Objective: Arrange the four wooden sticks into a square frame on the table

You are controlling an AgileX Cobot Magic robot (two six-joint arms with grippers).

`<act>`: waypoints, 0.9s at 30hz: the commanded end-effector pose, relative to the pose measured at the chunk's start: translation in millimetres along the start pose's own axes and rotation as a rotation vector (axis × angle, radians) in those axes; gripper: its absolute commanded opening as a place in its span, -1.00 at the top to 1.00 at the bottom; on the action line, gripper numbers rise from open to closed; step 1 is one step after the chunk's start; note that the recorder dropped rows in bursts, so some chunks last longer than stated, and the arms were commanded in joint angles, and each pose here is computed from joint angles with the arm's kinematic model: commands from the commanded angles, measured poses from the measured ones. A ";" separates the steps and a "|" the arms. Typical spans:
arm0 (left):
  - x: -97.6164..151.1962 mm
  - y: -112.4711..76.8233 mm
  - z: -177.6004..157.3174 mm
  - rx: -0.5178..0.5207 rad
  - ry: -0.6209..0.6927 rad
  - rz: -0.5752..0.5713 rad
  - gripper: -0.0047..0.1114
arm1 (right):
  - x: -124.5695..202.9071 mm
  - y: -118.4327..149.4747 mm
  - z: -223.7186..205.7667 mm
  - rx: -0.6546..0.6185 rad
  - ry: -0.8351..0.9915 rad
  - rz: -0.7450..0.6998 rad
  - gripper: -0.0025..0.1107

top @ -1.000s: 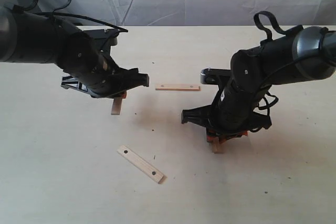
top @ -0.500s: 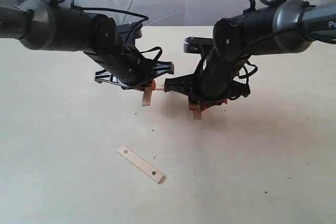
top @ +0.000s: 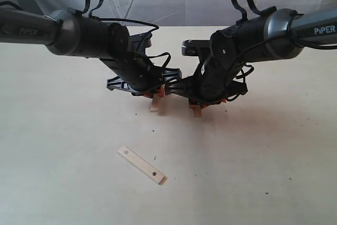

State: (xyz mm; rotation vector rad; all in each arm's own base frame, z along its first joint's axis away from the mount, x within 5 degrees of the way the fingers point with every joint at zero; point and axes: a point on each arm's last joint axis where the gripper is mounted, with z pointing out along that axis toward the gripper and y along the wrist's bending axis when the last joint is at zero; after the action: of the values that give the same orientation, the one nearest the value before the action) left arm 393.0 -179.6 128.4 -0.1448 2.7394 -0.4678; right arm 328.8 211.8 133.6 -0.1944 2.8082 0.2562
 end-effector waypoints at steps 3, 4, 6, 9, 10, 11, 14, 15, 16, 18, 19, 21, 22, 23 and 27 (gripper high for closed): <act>-2.3 -1.8 -1.8 0.010 -0.013 0.000 0.92 | -3.1 0.5 -1.5 -0.002 -0.019 -0.003 0.96; -2.3 -1.8 -1.8 0.010 -0.013 0.000 0.92 | -3.1 0.5 -1.5 -0.002 -0.019 -0.003 0.96; -2.3 -1.8 -1.8 0.010 -0.013 0.000 0.92 | -3.1 0.5 -1.5 -0.002 -0.019 -0.003 0.96; -2.8 -1.8 -1.8 0.010 -0.018 0.003 0.92 | -3.1 0.5 -1.5 -0.002 -0.019 -0.003 0.96; -2.8 -1.8 -1.8 0.010 -0.018 0.003 0.92 | -2.9 0.5 -1.5 -0.001 -0.018 -0.003 0.96; -2.9 -1.9 -1.8 0.011 -0.020 0.003 0.92 | -2.8 0.4 -1.5 0.000 -0.016 -0.003 0.96; -2.7 -1.9 -1.8 0.011 -0.017 0.001 0.92 | -2.8 0.4 -1.5 0.000 -0.016 -0.003 0.96; -2.7 -1.9 -1.8 0.011 -0.017 0.001 0.92 | -2.8 0.4 -1.5 0.000 -0.016 -0.003 0.96; -2.4 -1.7 -1.8 0.009 -0.014 0.004 0.92 | -2.8 0.4 -1.5 0.000 -0.016 -0.003 0.96; -2.1 -1.5 -1.8 0.007 -0.010 0.006 0.92 | -2.8 0.4 -1.5 0.000 -0.016 -0.003 0.96; -2.1 -1.5 -1.8 0.007 -0.011 0.006 0.92 | -2.8 0.4 -1.5 0.000 -0.016 -0.003 0.96; -2.1 -1.5 -1.8 0.007 -0.011 0.006 0.92 | -2.8 0.4 -1.5 0.000 -0.016 -0.003 0.96; -2.1 -1.5 -1.8 0.007 -0.011 0.006 0.89 | -2.8 0.4 -1.5 0.000 -0.016 -0.003 0.96; -2.1 -1.5 -1.8 0.007 -0.011 0.006 0.85 | -2.8 0.4 -1.5 0.000 -0.016 -0.003 0.96; -2.3 -1.6 -1.8 0.007 -0.013 0.006 0.61 | -2.6 0.3 -1.5 0.000 -0.014 -0.003 0.96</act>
State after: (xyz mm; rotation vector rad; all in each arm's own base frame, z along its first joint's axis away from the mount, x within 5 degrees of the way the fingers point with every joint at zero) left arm 393.3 -179.7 128.6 -0.1409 2.7368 -0.4687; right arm 329.2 211.9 133.7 -0.1884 2.8046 0.2583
